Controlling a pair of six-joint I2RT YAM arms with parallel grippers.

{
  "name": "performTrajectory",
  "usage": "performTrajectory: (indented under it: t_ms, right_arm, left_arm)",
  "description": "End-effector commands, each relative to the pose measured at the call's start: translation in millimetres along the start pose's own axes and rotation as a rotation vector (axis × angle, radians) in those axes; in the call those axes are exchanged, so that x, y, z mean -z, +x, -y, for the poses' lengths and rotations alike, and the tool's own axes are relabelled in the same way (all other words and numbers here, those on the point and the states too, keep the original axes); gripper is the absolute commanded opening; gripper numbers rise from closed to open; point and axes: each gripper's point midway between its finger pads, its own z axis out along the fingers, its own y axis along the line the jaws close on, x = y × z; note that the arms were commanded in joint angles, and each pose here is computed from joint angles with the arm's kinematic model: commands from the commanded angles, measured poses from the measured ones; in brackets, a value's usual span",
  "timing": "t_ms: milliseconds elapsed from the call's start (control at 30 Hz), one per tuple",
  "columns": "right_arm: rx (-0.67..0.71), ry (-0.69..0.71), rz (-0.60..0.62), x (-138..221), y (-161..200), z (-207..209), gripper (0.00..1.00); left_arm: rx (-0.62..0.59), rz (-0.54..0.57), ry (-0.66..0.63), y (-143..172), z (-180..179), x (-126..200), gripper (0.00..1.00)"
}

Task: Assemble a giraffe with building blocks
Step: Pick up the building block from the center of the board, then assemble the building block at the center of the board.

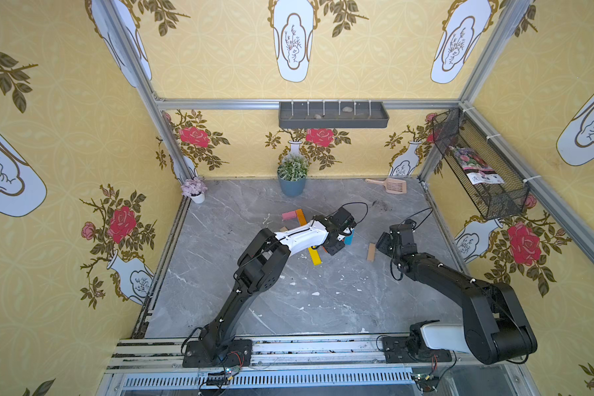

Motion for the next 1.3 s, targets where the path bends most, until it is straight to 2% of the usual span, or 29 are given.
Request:
performTrajectory:
  t_ms: [0, 267, 367, 533, 833, 1100, 1267]
  right_arm:
    - [-0.001, -0.001, 0.024, 1.0, -6.4, -0.9, 0.72]
    - [-0.004, 0.001, 0.026, 1.6, -6.1, 0.1, 0.73]
    - [-0.01, 0.008, 0.037, 3.0, -8.5, 2.2, 0.73]
    - [-0.022, 0.017, 0.054, 6.0, -12.3, 7.8, 0.74]
    - [-0.03, 0.021, 0.057, 6.1, -12.6, 10.5, 0.74]
    - [-0.031, 0.027, 0.054, 4.3, -11.8, 12.1, 0.74]
    - [-0.032, 0.027, 0.051, 3.9, -10.9, 12.7, 0.75]
  left_arm:
    - [-0.023, 0.015, -0.035, -3.2, -9.6, 1.2, 0.0]
    - [-0.05, -0.006, 0.087, -1.2, 8.2, 0.1, 0.04]
    - [-0.094, 0.027, 0.137, -4.1, 15.3, 8.7, 0.04]
    - [-0.063, 0.066, 0.225, -9.6, 19.5, 28.9, 0.07]
    - [-0.055, 0.034, 0.283, 7.5, 31.6, 24.7, 0.06]
    - [-0.031, 0.038, 0.274, 14.8, 32.5, 25.8, 0.06]
    - [-0.06, 0.026, 0.282, 23.5, 36.0, 20.4, 0.06]
